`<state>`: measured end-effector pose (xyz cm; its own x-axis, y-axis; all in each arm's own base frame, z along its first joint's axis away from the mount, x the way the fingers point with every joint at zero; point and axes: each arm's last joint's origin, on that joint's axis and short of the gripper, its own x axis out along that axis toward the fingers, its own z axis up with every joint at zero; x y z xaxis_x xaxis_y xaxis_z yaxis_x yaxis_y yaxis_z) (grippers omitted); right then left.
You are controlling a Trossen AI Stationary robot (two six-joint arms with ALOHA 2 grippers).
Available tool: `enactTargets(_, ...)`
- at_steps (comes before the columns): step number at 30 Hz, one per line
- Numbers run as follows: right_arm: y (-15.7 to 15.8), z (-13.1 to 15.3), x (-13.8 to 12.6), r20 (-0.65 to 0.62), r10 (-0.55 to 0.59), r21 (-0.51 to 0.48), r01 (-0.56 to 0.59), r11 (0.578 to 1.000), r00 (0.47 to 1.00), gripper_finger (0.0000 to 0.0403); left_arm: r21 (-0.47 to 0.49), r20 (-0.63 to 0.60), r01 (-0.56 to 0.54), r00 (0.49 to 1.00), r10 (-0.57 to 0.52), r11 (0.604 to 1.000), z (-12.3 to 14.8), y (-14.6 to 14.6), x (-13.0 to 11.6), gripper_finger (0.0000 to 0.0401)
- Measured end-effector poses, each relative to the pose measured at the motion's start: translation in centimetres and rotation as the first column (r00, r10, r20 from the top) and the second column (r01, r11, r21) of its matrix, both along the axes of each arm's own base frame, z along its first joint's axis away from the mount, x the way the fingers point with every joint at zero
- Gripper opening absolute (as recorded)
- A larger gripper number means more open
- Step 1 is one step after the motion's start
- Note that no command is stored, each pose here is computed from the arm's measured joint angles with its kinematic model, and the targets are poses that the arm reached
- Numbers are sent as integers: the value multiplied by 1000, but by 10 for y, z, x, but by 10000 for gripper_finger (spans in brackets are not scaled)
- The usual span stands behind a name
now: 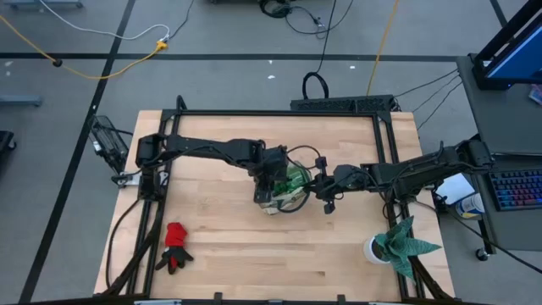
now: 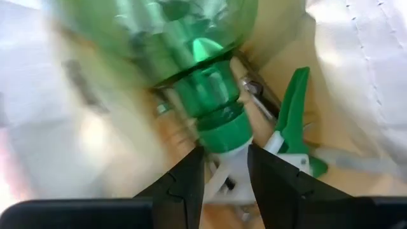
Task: Pick & Place Garden tools in Gardening bag
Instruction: Put the green spray bottle into the brown gardening bag
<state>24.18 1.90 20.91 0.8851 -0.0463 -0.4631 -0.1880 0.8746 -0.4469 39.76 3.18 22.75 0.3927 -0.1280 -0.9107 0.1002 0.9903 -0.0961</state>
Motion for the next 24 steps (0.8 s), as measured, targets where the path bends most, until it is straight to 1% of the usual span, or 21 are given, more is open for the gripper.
enactTargets(6,0,0,0,0,0,2,0,1000,1000,6,118,56,-55,997,49,991,29,3,-11,122)
enactTargets(10,0,0,0,0,0,2,0,1000,1000,6,115,74,-70,995,62,991,33,3,-11,122)
enactTargets(12,0,0,0,0,-1,3,1,1000,1000,6,114,65,-68,996,61,991,30,2,-11,122)
enactTargets(16,0,0,0,0,0,3,0,1000,1000,6,111,21,-47,999,45,993,13,-2,-6,122)
enactTargets(21,0,0,0,-1,-1,3,1,1000,1000,6,108,2,-24,1000,24,994,-2,-9,2,122)
enactTargets(24,0,0,0,-4,-1,2,1,1000,1000,6,107,-1,-19,1000,20,994,-5,-12,5,122)
